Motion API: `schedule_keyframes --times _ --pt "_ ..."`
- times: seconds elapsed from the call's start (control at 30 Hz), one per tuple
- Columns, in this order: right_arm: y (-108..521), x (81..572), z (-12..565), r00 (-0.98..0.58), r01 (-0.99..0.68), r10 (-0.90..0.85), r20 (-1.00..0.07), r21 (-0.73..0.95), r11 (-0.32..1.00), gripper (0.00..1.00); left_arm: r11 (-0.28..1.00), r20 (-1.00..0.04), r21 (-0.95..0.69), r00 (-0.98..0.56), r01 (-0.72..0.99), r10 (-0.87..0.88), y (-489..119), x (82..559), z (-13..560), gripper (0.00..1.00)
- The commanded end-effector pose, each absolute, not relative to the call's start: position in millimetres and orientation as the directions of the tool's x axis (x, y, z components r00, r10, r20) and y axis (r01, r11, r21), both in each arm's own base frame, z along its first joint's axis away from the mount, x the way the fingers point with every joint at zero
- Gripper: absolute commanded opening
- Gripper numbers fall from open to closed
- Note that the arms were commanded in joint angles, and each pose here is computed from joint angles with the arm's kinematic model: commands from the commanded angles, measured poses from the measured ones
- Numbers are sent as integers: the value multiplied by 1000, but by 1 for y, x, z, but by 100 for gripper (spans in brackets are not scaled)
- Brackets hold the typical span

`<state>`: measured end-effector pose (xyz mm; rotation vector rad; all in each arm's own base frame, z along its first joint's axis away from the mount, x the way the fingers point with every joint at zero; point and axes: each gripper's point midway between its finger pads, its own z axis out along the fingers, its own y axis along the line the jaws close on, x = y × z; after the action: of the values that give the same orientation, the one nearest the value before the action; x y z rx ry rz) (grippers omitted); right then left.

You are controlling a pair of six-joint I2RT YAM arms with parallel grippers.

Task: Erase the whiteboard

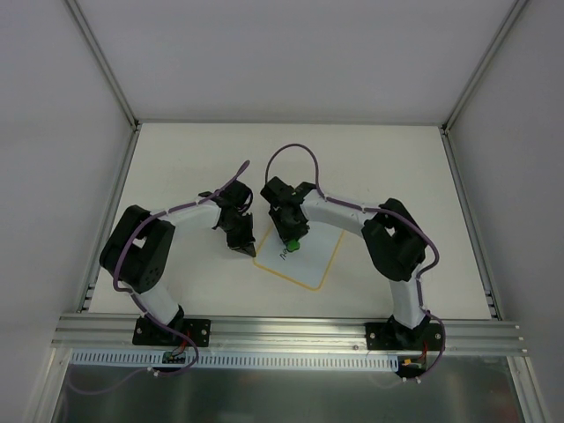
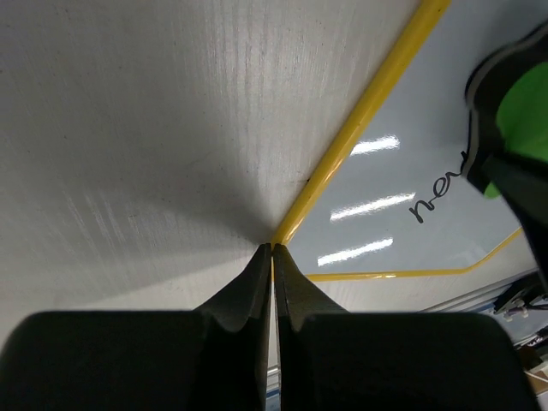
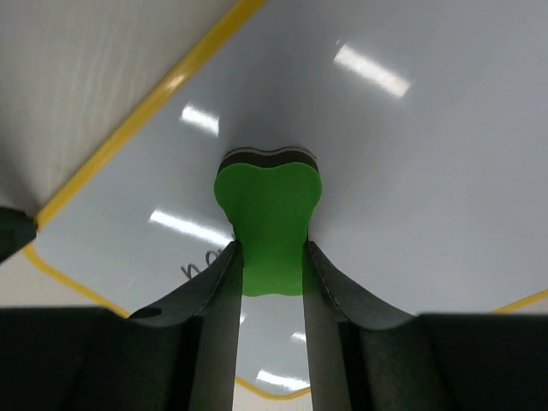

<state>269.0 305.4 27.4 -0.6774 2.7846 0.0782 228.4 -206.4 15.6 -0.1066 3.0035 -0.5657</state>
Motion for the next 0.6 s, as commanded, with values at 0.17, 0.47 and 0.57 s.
schedule_keyframes --times 0.17,0.47,0.57 --pt "240 194 4 -891 -451 -454 -28 -63 890 0 955 -114 -283 -985 -90 -127 -197 239 3 0" --pt "199 258 30 -947 -251 -274 -170 -145 957 0 955 -101 -287 -988 -80 -113 -196 233 1 0" --pt "208 273 37 -943 -237 -263 -206 -140 961 0 953 -101 -293 -989 -77 -111 -197 233 2 0"
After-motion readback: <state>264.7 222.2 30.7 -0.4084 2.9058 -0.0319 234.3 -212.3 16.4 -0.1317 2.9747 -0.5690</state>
